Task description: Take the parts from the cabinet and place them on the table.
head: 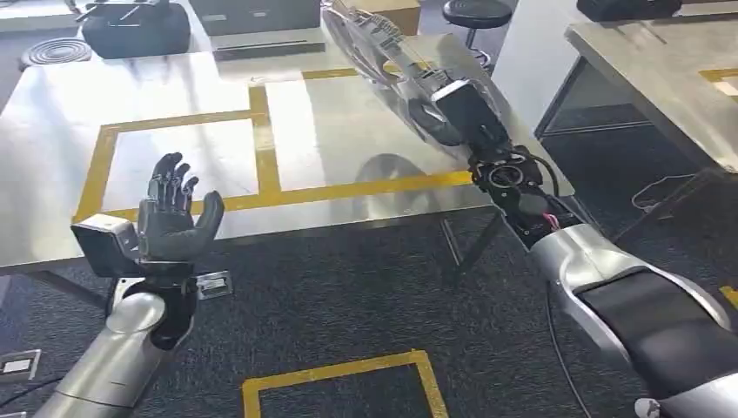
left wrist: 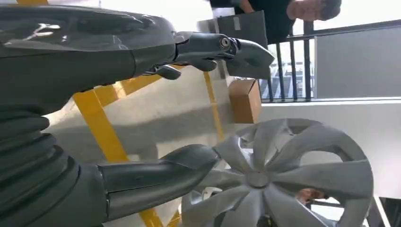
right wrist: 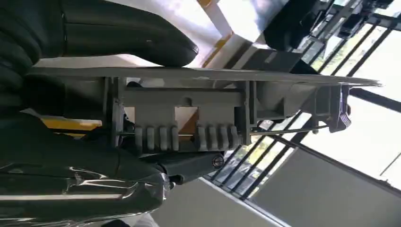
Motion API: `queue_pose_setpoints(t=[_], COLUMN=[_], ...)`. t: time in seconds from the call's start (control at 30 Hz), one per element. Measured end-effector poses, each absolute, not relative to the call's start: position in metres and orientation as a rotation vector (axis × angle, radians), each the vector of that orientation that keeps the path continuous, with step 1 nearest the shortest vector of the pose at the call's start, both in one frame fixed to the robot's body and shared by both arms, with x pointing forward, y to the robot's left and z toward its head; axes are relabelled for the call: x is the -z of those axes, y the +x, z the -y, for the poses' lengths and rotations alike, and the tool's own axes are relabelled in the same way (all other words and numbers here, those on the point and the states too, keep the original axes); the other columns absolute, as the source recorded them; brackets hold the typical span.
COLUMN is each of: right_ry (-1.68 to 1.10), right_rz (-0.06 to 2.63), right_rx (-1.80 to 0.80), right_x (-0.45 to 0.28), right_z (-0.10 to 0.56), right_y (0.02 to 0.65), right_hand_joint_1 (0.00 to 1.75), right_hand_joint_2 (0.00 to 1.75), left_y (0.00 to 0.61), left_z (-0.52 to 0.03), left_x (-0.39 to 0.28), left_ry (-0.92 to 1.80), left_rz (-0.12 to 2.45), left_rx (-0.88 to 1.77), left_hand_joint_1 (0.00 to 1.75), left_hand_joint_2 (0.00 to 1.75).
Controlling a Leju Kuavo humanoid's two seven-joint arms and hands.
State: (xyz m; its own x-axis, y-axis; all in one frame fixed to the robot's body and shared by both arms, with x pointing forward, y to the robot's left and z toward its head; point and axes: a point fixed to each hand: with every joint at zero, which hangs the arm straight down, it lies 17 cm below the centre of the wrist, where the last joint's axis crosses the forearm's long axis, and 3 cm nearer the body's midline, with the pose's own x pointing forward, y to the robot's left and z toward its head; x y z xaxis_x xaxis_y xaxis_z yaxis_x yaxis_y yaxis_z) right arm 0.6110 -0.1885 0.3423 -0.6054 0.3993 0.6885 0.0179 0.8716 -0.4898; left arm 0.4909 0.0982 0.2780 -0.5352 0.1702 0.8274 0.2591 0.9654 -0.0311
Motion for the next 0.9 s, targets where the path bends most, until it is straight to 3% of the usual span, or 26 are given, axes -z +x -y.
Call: queue_pose_setpoints(t=[0.9], right_ry=[-0.310], right_rz=[2.020], right_rx=[-0.646], right_x=[-0.308], right_z=[0.167], right_y=[0.630], right_hand_joint_1=[1.75], right_hand_joint_2=[1.75], left_y=[0.493], left_z=[-0.100], left_x=[-0.272], left_ry=[-0.295], left_rz=[2.134], left_rx=[0.123], left_hand_joint_1=[0.00], left_hand_joint_2=[1.75])
